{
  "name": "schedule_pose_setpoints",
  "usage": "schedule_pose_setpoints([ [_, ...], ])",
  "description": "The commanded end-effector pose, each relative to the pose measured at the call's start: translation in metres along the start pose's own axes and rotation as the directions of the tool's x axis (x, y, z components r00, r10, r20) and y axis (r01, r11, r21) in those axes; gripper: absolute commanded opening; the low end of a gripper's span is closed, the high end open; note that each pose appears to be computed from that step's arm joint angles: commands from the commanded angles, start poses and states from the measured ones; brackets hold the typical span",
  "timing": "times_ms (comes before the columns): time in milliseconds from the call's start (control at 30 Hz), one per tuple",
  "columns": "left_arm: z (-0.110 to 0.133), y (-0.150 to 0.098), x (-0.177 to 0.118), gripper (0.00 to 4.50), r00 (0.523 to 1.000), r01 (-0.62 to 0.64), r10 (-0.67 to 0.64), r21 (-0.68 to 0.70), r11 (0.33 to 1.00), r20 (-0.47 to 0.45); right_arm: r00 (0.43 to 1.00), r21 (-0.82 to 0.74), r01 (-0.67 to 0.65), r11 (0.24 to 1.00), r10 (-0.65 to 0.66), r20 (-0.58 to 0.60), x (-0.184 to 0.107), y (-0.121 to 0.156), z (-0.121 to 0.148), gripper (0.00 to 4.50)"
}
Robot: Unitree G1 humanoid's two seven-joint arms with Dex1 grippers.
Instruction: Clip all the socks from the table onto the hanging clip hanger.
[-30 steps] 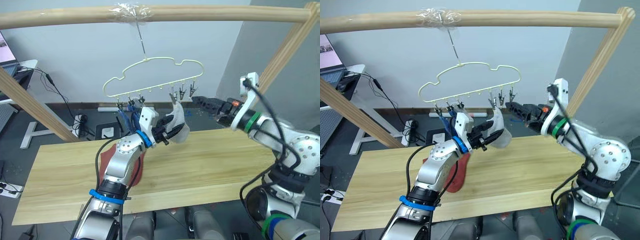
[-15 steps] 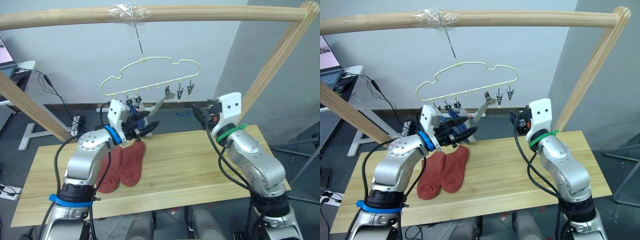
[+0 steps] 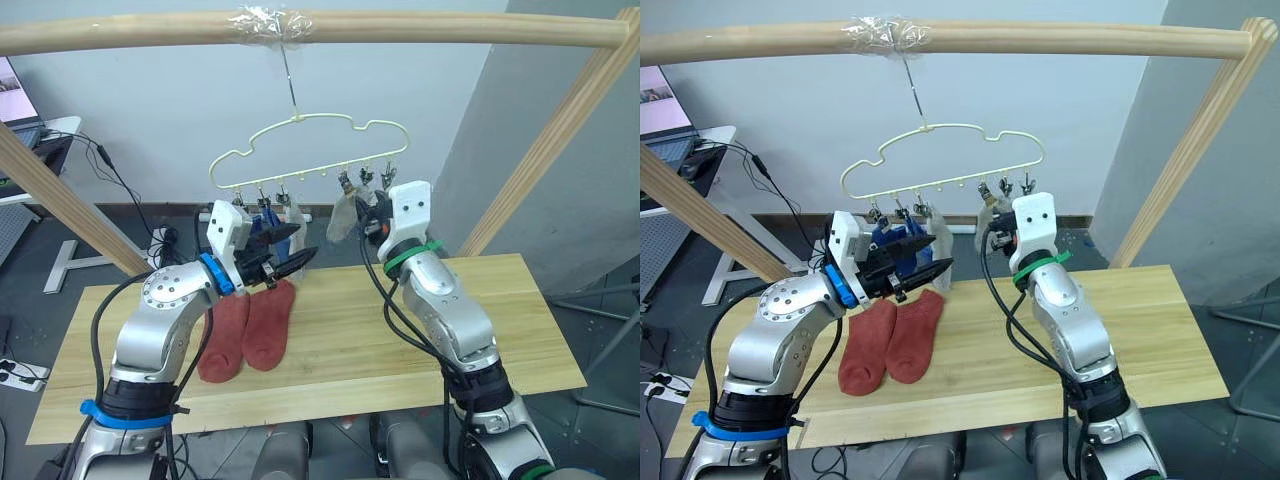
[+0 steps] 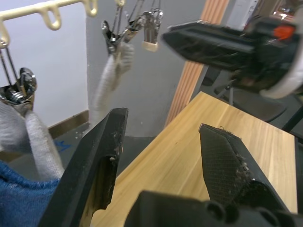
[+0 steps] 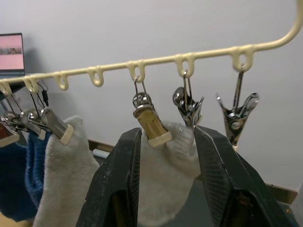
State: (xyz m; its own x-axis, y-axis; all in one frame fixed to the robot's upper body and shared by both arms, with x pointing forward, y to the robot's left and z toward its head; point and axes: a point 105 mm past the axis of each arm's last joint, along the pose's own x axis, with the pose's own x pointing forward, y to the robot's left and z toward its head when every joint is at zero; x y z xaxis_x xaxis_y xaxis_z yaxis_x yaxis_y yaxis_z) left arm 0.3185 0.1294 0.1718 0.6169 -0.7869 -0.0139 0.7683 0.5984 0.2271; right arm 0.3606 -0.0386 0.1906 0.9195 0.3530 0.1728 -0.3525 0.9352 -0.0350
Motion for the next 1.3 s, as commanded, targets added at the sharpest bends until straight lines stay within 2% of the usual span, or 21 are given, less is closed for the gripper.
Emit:
schedule_pose_setpoints([
  [33,0.015,-0.001,-0.002,2.74,0.999,-0.004,0.002,0.034,0.999,0.044,0.996,0.072,0.063,0.995,-0.067,0.055,0.008,-0.009,0.013,1.80],
  [500,0.017,-0.003,-0.007,2.74,0.999,-0.021,0.020,0.038,0.999,0.034,0.992,0.105,0.103,0.989,-0.109,0.057,0.029,-0.010,0.015,1.80],
  [800,0.017,-0.003,-0.008,2.74,0.999,-0.033,0.032,0.037,0.999,0.030,0.997,0.131,0.058,0.990,-0.065,0.052,0.037,0.006,0.016,1.80],
  [1300,0.017,-0.001,-0.007,2.74,0.999,-0.042,0.041,0.042,0.998,0.030,0.996,0.168,0.033,0.985,-0.046,0.072,0.062,0.011,0.022,1.80],
])
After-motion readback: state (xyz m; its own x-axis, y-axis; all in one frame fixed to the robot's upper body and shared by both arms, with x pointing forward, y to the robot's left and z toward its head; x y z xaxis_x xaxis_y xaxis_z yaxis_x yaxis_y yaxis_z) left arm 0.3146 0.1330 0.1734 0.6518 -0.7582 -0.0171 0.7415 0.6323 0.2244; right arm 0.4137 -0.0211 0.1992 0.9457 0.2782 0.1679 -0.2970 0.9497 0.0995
